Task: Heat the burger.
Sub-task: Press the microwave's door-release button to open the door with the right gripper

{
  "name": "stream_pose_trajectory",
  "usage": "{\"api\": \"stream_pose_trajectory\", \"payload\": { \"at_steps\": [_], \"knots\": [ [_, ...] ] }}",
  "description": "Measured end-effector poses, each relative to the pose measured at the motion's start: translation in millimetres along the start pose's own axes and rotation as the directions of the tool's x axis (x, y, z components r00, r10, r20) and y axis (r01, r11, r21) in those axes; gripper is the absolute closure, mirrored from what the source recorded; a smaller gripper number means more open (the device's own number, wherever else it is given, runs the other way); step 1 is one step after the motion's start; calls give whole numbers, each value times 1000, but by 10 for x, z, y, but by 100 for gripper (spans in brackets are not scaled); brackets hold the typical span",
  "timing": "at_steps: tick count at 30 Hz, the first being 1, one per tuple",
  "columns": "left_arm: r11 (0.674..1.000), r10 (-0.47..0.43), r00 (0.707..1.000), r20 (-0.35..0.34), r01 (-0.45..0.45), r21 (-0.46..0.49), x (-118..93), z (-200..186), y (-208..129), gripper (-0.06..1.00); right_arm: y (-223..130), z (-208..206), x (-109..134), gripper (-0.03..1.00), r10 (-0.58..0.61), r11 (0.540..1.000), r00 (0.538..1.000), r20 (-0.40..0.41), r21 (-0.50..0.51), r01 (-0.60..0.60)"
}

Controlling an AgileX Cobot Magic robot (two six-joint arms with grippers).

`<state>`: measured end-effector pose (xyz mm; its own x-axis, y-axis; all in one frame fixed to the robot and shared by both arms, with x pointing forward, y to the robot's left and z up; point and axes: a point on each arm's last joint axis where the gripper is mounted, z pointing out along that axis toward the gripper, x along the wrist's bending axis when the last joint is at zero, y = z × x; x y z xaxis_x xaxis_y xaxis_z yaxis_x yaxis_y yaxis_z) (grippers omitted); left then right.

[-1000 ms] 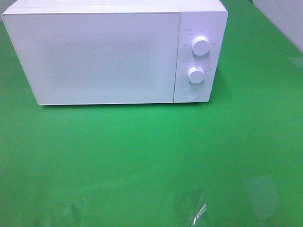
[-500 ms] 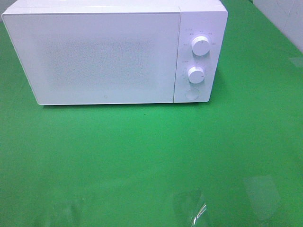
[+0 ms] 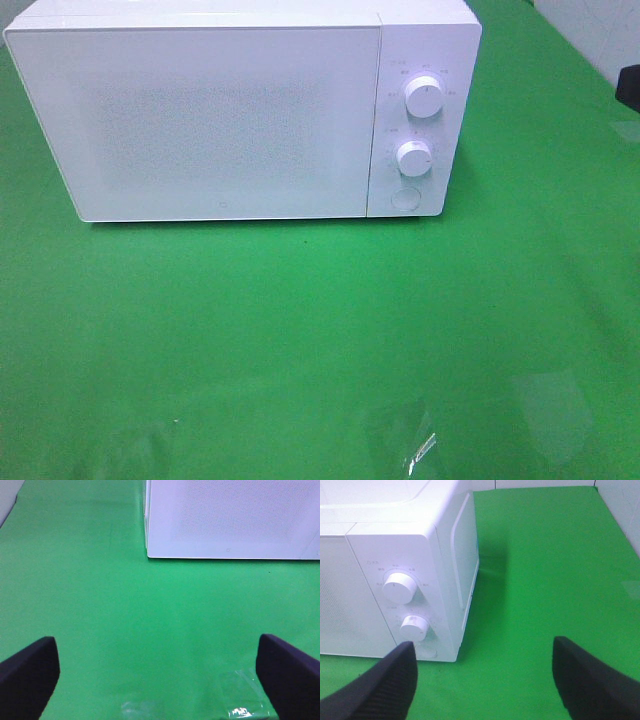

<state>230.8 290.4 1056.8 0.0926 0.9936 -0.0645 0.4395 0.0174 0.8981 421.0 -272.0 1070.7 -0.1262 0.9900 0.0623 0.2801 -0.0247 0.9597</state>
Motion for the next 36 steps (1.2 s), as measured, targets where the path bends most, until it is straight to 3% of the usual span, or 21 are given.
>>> {"api": "stream_pose_trajectory", "payload": {
  "at_steps": [10, 21, 28, 36],
  "knots": [
    [1000, 0, 1000, 0, 0, 0, 0, 0, 0, -4, -36, 366, 11, 24, -27, 996, 999, -18, -89, 25],
    [1000, 0, 1000, 0, 0, 0, 0, 0, 0, -4, -367, 484, -3, 24, -15, 977, 999, -35, -212, 7],
    [1000, 0, 1000, 0, 0, 0, 0, 0, 0, -4, -603, 447, -87, 24, 5, 974, 999, 51, -225, 7],
    [1000, 0, 1000, 0, 0, 0, 0, 0, 0, -4, -730, 342, 11, 24, -14, 965, 993, 116, -258, 43]
  ]
}}
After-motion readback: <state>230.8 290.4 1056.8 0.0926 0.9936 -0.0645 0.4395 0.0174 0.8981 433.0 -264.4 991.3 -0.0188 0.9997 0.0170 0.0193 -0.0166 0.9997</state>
